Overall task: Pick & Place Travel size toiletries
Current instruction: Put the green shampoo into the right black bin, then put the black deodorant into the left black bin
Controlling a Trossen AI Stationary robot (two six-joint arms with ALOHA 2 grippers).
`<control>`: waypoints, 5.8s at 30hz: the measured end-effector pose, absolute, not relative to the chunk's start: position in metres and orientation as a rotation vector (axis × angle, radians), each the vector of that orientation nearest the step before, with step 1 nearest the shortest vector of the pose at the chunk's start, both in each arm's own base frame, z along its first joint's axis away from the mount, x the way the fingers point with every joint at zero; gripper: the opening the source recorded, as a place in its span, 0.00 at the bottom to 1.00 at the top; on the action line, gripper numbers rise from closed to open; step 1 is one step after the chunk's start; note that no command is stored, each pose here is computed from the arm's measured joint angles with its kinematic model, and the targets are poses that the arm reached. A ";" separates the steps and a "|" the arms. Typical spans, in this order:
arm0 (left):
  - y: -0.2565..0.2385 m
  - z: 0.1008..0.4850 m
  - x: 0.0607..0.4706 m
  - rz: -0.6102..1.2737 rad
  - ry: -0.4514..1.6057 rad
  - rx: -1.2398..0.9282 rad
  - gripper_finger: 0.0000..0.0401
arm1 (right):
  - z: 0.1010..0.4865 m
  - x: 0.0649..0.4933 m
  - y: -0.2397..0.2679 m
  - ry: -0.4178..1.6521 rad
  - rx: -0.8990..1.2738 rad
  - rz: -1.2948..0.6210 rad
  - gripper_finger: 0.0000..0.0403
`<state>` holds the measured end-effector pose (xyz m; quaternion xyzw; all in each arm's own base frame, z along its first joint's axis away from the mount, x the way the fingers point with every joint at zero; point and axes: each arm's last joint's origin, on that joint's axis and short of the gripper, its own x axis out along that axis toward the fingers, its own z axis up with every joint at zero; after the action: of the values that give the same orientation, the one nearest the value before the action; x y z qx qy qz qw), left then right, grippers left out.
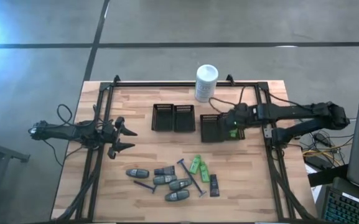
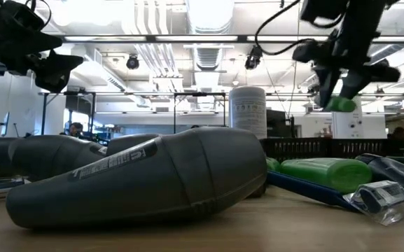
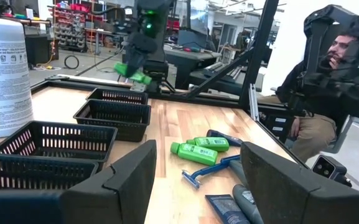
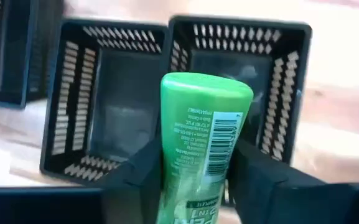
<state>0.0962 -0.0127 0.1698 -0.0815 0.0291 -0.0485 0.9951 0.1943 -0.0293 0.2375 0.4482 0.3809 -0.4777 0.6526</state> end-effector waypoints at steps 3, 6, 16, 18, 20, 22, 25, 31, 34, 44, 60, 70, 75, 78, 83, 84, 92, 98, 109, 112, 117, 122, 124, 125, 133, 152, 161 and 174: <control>-0.013 0.170 0.096 -0.097 0.059 -0.163 0.59 | 0.227 0.195 -0.039 0.939 1.022 -1.073 0.50; -0.013 0.170 0.096 -0.097 0.059 -0.163 0.59 | 0.221 0.193 -0.041 0.998 0.998 -1.074 0.61; -0.012 0.170 0.096 -0.067 0.051 -0.163 0.59 | 0.237 0.231 -0.003 0.959 0.936 -0.689 0.80; -0.012 0.170 0.096 -0.062 0.050 -0.163 0.59 | 0.225 0.241 0.010 1.037 0.997 -0.641 0.81; -0.012 0.170 0.096 -0.061 0.050 -0.163 0.59 | 0.211 0.251 0.025 1.108 1.042 -0.602 0.80; -0.012 0.170 0.096 -0.062 0.050 -0.163 0.59 | 0.199 0.262 0.043 1.178 1.071 -0.577 0.79; -0.012 0.170 0.096 -0.062 0.050 -0.163 0.59 | 0.188 0.281 0.067 1.237 1.087 -0.560 0.77; -0.012 0.170 0.096 -0.060 0.052 -0.252 0.59 | 0.177 0.318 0.097 1.277 1.084 -0.567 0.74; -0.012 0.171 0.096 -0.056 0.056 -0.433 0.59 | 0.167 0.331 0.103 1.298 1.086 -0.587 0.73; -0.007 0.173 0.096 0.106 -0.032 -0.894 0.59 | 0.132 0.339 0.109 1.414 1.059 -0.655 0.52; -0.006 0.171 0.097 0.123 -0.024 -0.984 0.59 | 0.255 0.265 0.068 1.008 0.954 -0.940 0.21; -0.009 0.170 0.097 0.063 0.031 -0.932 0.59 | 0.246 0.201 -0.025 0.964 0.958 -1.144 0.24; -0.012 0.168 0.097 -0.027 0.109 -0.961 0.60 | 0.227 0.196 -0.042 0.971 1.003 -1.088 0.40; -0.015 0.164 0.099 -0.088 0.201 -1.003 0.61 | 0.223 0.194 -0.043 0.973 0.961 -1.104 0.52; -0.018 0.156 0.104 -0.086 0.348 -0.941 0.64 | 0.229 0.196 -0.045 0.951 0.917 -1.106 0.75; -0.019 0.155 0.104 -0.093 0.401 -0.912 0.64 | 0.231 0.197 -0.045 0.945 0.911 -1.094 0.79; -0.032 0.180 0.108 -0.207 0.903 -0.616 0.62 | 0.253 0.207 -0.038 0.904 0.869 -1.005 0.98; -0.051 0.196 0.141 -0.225 1.053 -0.440 0.68 | 0.255 0.208 -0.032 0.896 0.854 -1.001 0.99; -0.092 0.177 0.188 -0.261 1.211 -0.113 0.86 | 0.252 0.207 -0.030 0.908 0.854 -1.004 0.99; -0.104 0.173 0.198 -0.297 1.183 -0.100 0.86 | 0.252 0.207 -0.030 0.909 0.854 -1.004 0.99; -0.111 0.156 0.209 -0.231 1.170 -0.051 0.84 | 0.252 0.207 -0.030 0.911 0.850 -1.002 0.99; -0.113 0.139 0.215 -0.141 1.219 -0.045 0.75 | 0.251 0.207 -0.030 0.922 0.833 -0.993 0.99; -0.113 0.136 0.216 -0.127 1.237 -0.048 0.67 | 0.251 0.207 -0.030 0.923 0.832 -0.994 0.99; -0.113 0.135 0.216 -0.119 1.240 -0.049 0.62 | 0.251 0.207 -0.030 0.924 0.832 -0.994 0.99; -0.098 0.156 0.209 0.115 1.225 -0.245 0.52 | 0.254 0.205 -0.031 0.879 0.830 -1.032 0.99; 0.008 0.234 0.244 0.618 0.418 -1.123 0.52 | 0.264 0.190 -0.044 0.944 0.619 -0.928 0.99; 0.055 0.234 0.286 0.801 0.413 -1.104 0.52 | 0.278 0.166 -0.055 0.958 0.509 -0.859 0.99; 0.096 0.194 0.324 0.979 0.662 -0.988 0.52 | 0.287 0.153 -0.053 0.907 0.483 -0.833 0.99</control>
<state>0.3244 0.0959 0.1942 -0.4465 0.2990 0.4423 0.7180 0.1527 -0.0532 0.2872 0.2241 0.4210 -0.3868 0.7892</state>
